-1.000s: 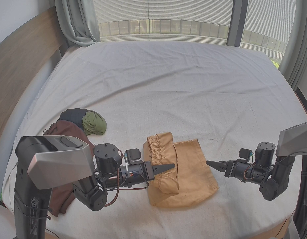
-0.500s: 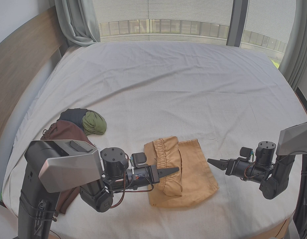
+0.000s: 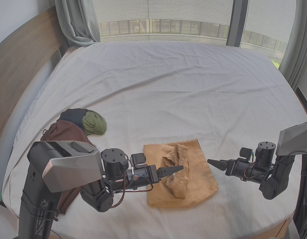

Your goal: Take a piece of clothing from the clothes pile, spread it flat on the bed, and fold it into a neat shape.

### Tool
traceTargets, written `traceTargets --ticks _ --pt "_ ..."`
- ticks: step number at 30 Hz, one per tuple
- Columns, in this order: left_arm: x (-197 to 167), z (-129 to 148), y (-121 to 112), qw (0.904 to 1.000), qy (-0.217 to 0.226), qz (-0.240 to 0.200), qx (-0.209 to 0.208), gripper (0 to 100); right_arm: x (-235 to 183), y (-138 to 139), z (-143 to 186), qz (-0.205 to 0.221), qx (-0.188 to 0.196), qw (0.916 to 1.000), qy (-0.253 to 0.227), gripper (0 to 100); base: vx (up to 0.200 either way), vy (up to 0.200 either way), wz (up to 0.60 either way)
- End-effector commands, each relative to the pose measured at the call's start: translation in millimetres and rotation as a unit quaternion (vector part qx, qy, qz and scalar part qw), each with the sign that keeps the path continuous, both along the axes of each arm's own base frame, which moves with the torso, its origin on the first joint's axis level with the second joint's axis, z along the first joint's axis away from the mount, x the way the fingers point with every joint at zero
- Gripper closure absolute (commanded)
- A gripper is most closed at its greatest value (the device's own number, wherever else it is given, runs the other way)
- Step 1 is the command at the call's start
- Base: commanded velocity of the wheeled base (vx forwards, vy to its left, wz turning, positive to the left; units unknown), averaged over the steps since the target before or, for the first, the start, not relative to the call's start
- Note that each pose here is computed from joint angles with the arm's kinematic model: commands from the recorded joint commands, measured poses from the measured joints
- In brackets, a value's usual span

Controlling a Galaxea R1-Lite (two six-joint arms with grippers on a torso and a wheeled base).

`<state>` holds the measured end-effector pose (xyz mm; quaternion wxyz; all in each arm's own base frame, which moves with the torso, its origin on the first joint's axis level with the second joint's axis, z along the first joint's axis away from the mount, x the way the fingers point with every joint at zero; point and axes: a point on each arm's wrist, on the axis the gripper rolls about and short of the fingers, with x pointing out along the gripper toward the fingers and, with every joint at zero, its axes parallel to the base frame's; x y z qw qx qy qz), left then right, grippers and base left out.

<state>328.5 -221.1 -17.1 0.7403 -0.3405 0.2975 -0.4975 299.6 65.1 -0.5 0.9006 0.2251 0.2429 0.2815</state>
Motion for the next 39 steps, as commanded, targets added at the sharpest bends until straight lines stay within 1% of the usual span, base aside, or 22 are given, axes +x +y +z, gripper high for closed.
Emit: traceTargets --ticks 1,6,13,21,27,32,34,35,39 --pt "0 -1 0 1.0000 0.000 0.005 0.002 0 0 0 -1 0.001 0.000 1.0000 0.001 0 0.000 0.000 0.00" --pt "0 -1 0 1.0000 -0.002 0.006 0.003 0 0 0 -1 0.001 -0.001 1.0000 0.002 0 0.000 0.000 0.00" --pt "6 2 14 0.9994 -0.023 0.023 0.011 0 -1 0 -2 0.002 -0.001 1.0000 0.003 0 0.000 0.000 0.00" --pt "-1 30 30 0.9987 -0.037 0.036 0.005 0 -2 2 -2 0.004 -0.002 1.0000 0.004 0 0.000 0.000 0.00" --pt "-16 54 58 0.9974 -0.049 0.052 0.011 0 -3 2 -2 0.004 -0.003 1.0000 0.005 0 0.000 0.000 0.00" --pt "-35 72 101 0.9966 -0.050 0.063 0.019 0 -4 3 -2 0.006 -0.003 1.0000 0.006 0 0.000 0.000 0.00" --pt "-36 74 106 0.9965 -0.049 0.064 0.018 0 -5 3 -2 0.007 -0.003 0.9999 0.008 0 0.000 0.000 0.00" --pt "-42 82 126 0.9957 -0.051 0.076 0.017 0 -9 5 -1 0.012 -0.005 0.9999 0.009 0 0.000 0.000 0.00" --pt "-52 93 153 0.9920 -0.053 0.113 0.018 0 -10 10 -3 0.013 -0.009 0.9998 0.012 0 0.000 0.000 0.00"
